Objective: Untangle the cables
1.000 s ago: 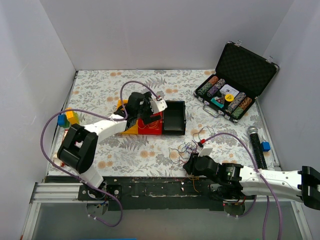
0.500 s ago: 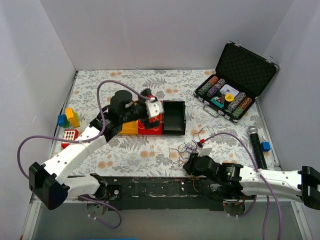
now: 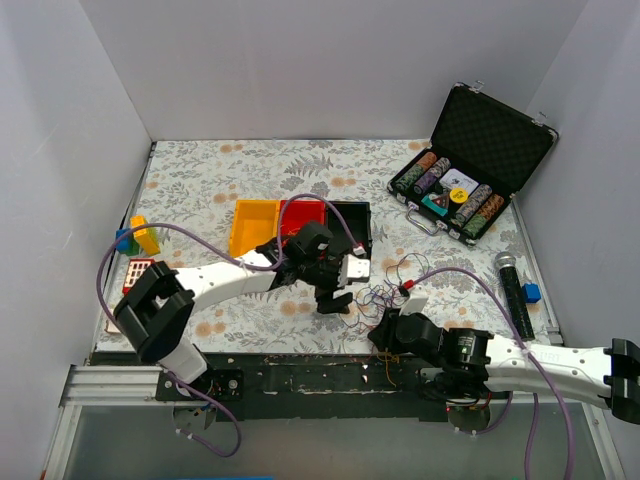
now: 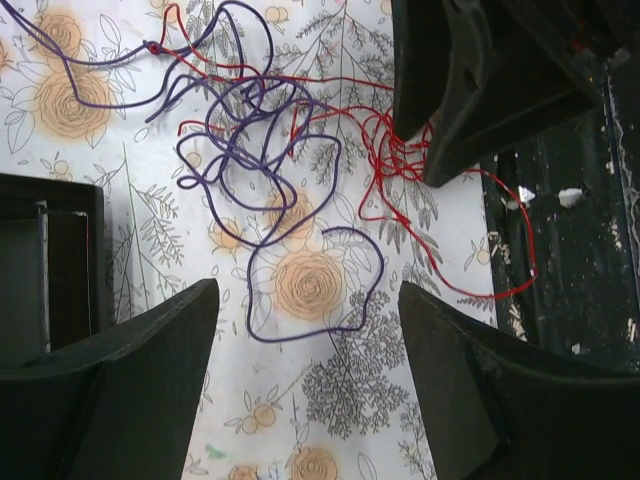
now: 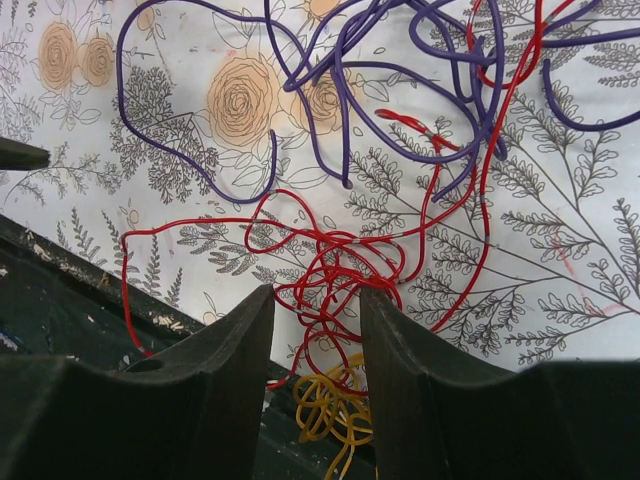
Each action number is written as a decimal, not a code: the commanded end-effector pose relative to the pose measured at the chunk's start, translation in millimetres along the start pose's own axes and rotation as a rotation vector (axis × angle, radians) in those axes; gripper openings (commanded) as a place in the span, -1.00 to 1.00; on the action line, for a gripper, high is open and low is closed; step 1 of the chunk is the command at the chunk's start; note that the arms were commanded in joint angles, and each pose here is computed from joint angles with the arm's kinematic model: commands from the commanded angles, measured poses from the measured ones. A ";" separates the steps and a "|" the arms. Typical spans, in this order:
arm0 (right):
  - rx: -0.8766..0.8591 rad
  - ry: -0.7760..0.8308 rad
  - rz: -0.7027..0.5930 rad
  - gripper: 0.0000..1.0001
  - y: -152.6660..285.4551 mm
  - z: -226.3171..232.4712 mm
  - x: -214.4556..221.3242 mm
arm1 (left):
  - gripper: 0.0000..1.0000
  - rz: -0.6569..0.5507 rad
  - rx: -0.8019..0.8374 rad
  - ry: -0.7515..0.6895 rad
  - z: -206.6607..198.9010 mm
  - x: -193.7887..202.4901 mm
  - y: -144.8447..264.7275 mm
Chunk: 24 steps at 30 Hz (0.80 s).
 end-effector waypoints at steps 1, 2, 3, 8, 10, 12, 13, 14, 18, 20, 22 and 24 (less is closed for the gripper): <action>0.002 -0.017 0.014 -0.04 -0.9 -5.7 6.6 | 0.42 -0.092 0.037 0.016 6.7 -30.6 -9.5; 0.000 -0.019 0.015 -0.04 -1.3 -5.8 7.0 | 0.41 -0.088 0.029 0.033 10.2 -30.8 -13.8; -0.004 -0.019 0.018 -0.04 -1.7 -5.7 7.8 | 0.39 -0.083 0.019 0.055 14.0 -30.9 -17.7; -0.024 -0.009 0.022 -0.04 -3.0 -4.4 9.4 | 0.22 -0.039 -0.035 0.142 34.8 -27.9 -38.3; -0.029 0.000 0.020 -0.04 -2.9 -3.8 8.9 | 0.22 -0.031 -0.030 0.160 37.0 -25.1 -43.8; -0.028 0.006 0.020 -0.04 -2.4 -3.8 8.6 | 0.20 -0.015 -0.031 0.166 40.1 -20.7 -50.2; -0.026 0.008 0.024 -0.04 -2.6 -4.8 9.5 | 0.19 0.001 -0.033 0.148 41.7 -15.6 -53.6; -0.033 0.013 0.022 -0.04 -2.4 -4.3 9.4 | 0.18 0.018 -0.051 0.133 45.1 -8.9 -56.3; -0.043 0.018 0.025 -0.04 -2.0 -4.6 10.2 | 0.08 0.056 -0.063 0.146 52.3 0.8 -66.8; -0.045 0.017 0.023 -0.04 -1.2 -4.7 9.8 | -0.14 0.043 -0.044 0.151 51.9 -2.7 -68.3; -0.041 0.018 0.020 -0.04 -0.2 -5.9 9.5 | -0.50 0.030 -0.037 0.158 52.7 -8.8 -68.0; -0.046 0.016 0.015 -0.03 0.3 -6.1 9.1 | -1.00 0.023 -0.050 0.161 54.0 -17.5 -63.1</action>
Point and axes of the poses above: each gripper's point midway between its finger pads, its own y axis back along the fingers, its own z axis along the line the jaws close on, x = y × z, the point moved 7 cm from there along y, back along the fingers, and after that the axes turned 4 degrees about y, right-handed, at the moved point
